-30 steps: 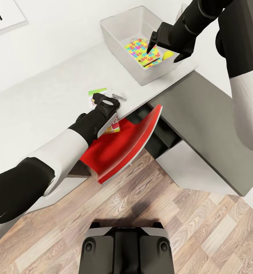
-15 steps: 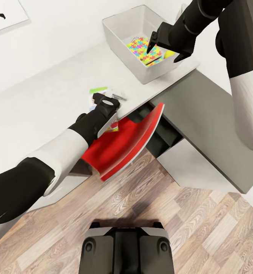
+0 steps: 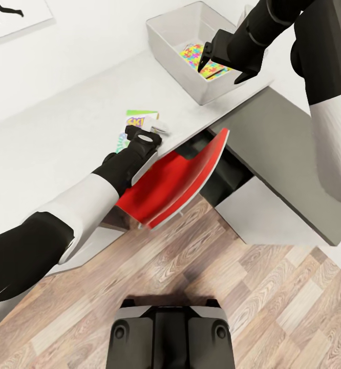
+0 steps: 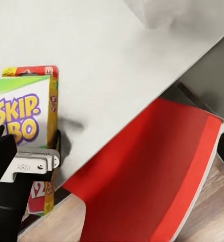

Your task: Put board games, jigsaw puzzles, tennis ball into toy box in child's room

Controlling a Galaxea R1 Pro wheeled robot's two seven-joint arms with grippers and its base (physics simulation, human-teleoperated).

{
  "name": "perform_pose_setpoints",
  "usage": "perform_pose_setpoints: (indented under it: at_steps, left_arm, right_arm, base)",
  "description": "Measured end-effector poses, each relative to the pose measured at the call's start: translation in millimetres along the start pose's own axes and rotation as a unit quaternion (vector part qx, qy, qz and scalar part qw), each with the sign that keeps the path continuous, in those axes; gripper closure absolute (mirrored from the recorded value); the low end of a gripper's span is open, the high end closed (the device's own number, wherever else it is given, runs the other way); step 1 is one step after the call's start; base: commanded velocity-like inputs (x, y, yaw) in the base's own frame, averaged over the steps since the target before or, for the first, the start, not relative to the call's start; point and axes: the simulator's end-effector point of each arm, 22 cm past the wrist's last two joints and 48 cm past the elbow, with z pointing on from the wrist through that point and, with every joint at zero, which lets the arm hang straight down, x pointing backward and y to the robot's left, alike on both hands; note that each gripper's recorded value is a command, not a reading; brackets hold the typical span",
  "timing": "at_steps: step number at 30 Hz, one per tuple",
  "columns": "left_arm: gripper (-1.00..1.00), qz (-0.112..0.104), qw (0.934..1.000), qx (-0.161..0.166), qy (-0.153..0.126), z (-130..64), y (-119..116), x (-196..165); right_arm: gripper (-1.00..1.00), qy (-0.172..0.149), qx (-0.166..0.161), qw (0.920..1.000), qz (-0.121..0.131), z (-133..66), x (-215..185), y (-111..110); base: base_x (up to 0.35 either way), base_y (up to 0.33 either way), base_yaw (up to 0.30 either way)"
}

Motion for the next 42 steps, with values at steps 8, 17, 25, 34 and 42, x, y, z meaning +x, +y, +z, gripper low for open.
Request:
perform_pose_setpoints:
  at_steps: [8,17,25,34,42]
  left_arm:
    - [-1.00,-0.004,1.0000,0.001,0.001,-0.9,-0.4,0.2]
    - [-1.00,-0.006,1.0000,0.002,0.001,0.0,-1.1,0.1]
    - [-1.00,-0.005,1.0000,0.002,0.000,-0.1,-1.0,0.0]
    - [-1.00,-0.003,1.0000,-0.001,0.001,-0.4,0.7,0.4]
    - [-1.00,-0.009,1.0000,0.002,0.002,-0.4,-0.7,0.6]
  right_arm:
    - [-1.00,-0.001,-0.001,1.0000,0.000,-1.7,-0.2,1.3]
    - [-1.00,-0.001,0.000,1.0000,0.000,-0.6,-0.4,0.9]
    - [-1.00,-0.001,-0.001,1.0000,0.000,-0.7,-0.3,1.0]
    - [-1.00,0.000,-0.001,1.0000,-0.001,-1.0,0.3,1.2]
    - [-1.00,-0.001,-0.001,1.0000,-0.001,-1.0,-0.1,1.2]
  base:
    - [0.146,0.160,0.000]
    - [0.088,0.082,0.000]
    - [-0.041,0.170,0.000]
    - [0.107,0.095,0.000]
    - [0.081,0.155,0.000]
